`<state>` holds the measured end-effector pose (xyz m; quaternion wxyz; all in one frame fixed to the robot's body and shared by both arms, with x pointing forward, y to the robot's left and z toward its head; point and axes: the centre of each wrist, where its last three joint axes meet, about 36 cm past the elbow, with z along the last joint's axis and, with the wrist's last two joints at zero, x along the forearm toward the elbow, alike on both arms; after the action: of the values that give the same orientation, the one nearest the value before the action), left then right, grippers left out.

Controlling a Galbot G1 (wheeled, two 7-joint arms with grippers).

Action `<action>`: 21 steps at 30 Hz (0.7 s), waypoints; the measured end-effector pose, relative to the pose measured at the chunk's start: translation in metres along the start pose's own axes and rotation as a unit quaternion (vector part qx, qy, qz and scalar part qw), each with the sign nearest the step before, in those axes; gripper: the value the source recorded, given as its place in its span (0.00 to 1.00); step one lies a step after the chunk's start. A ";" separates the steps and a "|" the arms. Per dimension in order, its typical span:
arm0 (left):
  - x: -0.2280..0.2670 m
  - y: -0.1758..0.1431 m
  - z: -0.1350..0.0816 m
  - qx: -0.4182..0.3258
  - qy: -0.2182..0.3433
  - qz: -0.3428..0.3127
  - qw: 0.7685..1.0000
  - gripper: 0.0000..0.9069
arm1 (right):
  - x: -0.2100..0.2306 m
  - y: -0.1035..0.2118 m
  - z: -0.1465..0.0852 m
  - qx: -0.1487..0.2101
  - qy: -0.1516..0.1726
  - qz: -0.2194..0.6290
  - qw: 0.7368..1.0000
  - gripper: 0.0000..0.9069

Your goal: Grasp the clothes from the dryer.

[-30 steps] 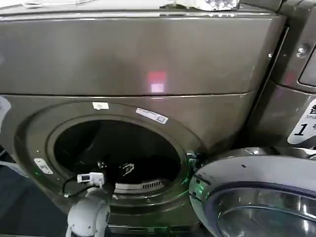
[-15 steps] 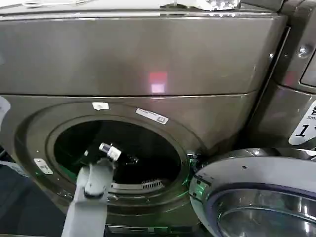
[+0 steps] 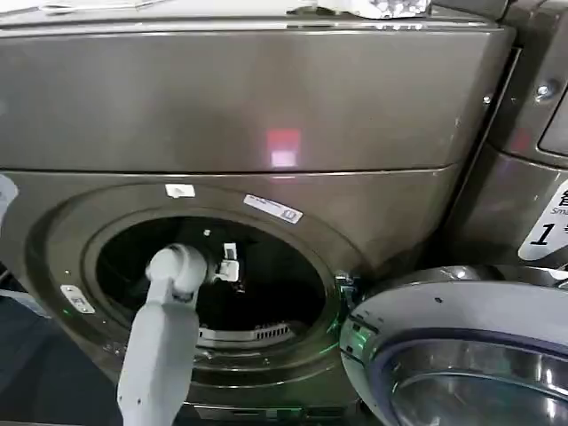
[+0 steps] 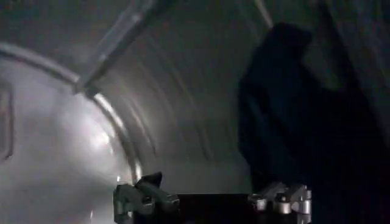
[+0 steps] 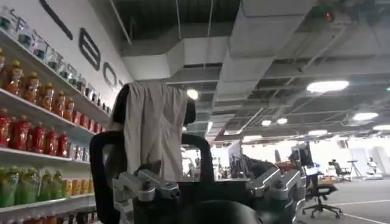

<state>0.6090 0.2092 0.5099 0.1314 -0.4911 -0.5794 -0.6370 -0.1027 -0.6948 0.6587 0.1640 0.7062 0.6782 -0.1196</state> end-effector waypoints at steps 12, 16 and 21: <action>-0.044 -0.008 0.025 0.059 -0.056 0.048 0.996 1.00 | 0.002 0.011 0.007 -0.003 0.003 -0.011 1.000 1.00; -0.058 -0.016 0.034 0.086 -0.065 0.066 0.992 1.00 | 0.001 0.015 0.008 -0.002 0.003 -0.014 1.000 1.00; -0.070 -0.026 0.043 0.110 -0.067 0.084 0.988 1.00 | 0.002 0.017 0.008 -0.001 0.002 -0.015 1.000 1.00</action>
<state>0.6442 0.2254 0.4331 0.1987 -0.5622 -0.6101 -0.5217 -0.0848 -0.6969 0.6516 0.1612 0.6960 0.6893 -0.1202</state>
